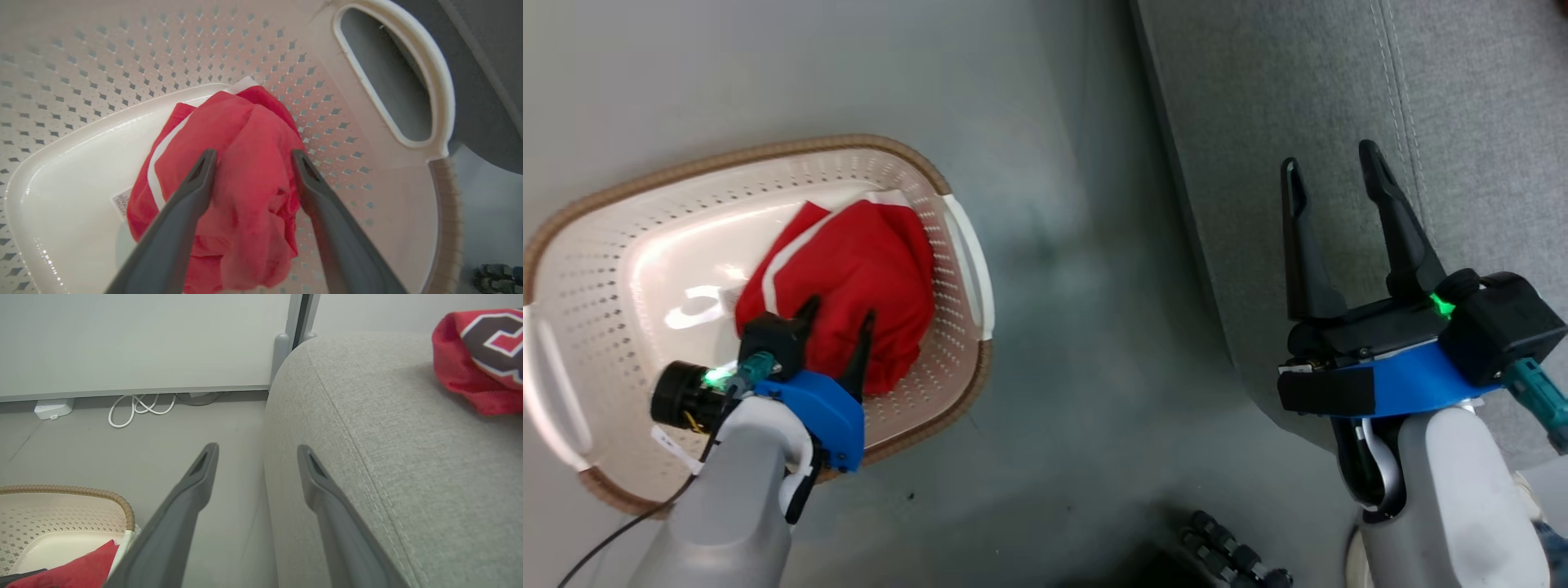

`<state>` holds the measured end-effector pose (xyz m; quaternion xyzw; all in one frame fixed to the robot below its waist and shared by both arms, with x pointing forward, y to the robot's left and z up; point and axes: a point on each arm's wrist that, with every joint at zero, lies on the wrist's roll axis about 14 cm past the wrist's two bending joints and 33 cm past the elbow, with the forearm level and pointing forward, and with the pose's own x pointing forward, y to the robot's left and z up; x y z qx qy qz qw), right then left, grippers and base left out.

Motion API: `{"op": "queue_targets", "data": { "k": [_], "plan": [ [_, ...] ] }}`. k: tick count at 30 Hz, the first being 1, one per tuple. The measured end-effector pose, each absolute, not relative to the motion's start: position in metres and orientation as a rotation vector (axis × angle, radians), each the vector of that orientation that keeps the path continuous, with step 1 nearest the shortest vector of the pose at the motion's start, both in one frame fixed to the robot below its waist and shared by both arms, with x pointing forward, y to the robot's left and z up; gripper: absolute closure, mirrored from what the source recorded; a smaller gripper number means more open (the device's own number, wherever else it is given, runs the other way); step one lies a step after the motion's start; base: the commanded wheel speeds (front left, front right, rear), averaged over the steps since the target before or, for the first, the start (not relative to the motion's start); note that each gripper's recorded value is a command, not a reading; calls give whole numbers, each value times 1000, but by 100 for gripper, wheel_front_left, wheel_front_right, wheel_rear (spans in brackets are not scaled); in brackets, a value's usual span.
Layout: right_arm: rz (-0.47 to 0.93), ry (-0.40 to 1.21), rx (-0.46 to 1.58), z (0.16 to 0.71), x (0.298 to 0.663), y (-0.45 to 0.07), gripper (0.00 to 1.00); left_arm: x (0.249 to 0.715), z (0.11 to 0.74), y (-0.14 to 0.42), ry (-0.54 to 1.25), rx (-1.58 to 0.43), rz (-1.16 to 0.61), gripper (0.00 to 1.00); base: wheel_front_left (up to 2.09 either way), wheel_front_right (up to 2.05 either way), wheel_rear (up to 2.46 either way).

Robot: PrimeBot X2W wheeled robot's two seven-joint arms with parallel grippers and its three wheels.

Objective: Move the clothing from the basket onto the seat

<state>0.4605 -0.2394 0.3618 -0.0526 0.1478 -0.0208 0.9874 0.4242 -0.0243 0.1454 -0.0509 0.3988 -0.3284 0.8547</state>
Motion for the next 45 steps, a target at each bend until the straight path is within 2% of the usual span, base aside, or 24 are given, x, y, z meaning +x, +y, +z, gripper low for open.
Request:
{"op": "queue_targets", "data": {
  "k": [7,9,28,37,45],
  "plan": [
    [-55,338,-106,344,454,-246,0,416,113,-31,920,-118,-671,0,0,0,0],
    [-54,345,-107,341,453,-246,0,416,110,-32,929,-122,-668,100,0,0,0],
    [-26,326,-88,343,459,-236,0,415,125,-36,921,-123,-674,100,0,0,0],
    [-4,242,-89,385,462,-225,0,421,191,-40,801,-104,-705,100,0,0,0],
    [13,200,-64,425,437,-211,0,420,275,-44,615,-41,-765,100,0,0,0]
  ]
}}
